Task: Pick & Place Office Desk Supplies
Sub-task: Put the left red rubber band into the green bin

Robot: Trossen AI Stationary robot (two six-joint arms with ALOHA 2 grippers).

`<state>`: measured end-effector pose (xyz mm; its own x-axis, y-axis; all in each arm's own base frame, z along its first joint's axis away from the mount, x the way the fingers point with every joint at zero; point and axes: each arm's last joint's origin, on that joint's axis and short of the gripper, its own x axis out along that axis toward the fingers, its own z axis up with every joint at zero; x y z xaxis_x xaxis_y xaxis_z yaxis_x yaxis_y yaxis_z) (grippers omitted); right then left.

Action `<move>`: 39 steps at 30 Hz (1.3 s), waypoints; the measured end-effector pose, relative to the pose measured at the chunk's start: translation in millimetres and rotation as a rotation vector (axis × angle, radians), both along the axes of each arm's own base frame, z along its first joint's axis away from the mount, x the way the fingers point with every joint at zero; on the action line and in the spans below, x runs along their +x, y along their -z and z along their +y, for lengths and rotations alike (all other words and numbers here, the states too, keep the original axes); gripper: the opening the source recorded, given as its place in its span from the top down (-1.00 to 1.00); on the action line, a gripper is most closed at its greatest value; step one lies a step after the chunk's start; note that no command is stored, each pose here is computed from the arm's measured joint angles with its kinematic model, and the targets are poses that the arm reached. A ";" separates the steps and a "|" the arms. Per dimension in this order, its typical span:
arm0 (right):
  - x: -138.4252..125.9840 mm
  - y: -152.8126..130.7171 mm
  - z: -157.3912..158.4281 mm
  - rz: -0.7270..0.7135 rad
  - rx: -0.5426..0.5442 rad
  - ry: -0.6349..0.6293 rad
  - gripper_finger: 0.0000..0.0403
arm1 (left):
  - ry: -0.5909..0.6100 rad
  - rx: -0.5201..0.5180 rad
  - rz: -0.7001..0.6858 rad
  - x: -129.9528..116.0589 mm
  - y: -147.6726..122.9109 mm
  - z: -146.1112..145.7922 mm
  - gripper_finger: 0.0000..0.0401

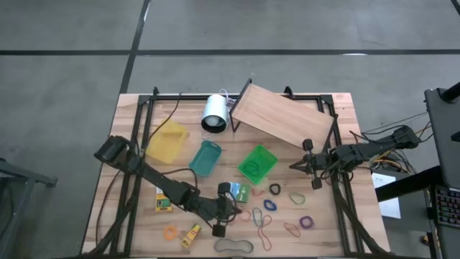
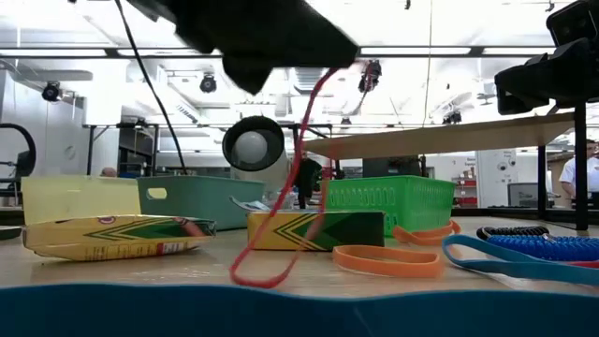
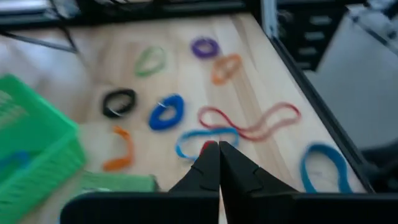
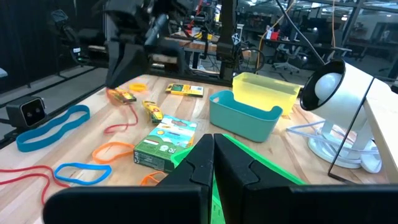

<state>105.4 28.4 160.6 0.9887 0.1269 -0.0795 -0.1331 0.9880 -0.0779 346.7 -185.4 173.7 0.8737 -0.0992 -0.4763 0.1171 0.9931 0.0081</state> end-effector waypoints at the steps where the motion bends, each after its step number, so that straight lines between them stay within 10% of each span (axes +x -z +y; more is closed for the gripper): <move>1: 0.0 0.0 0.0 0.000 0.000 -0.001 0.96 | -0.023 0.008 -0.013 -0.2 -2.6 1.0 0.99; 20: 0.0 0.0 0.0 0.000 0.000 0.000 0.96 | -0.170 0.201 -0.209 27.8 -58.4 38.7 1.00; 39: 0.0 0.0 0.0 0.000 0.000 0.000 0.96 | -0.338 0.071 -0.121 53.6 -50.0 134.0 1.00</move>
<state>105.4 28.4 160.7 0.9887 0.1272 -0.0794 -0.1334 0.9880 -0.0779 400.4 -51.4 223.7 0.9017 0.2346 -0.3632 -0.2239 0.9719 0.0720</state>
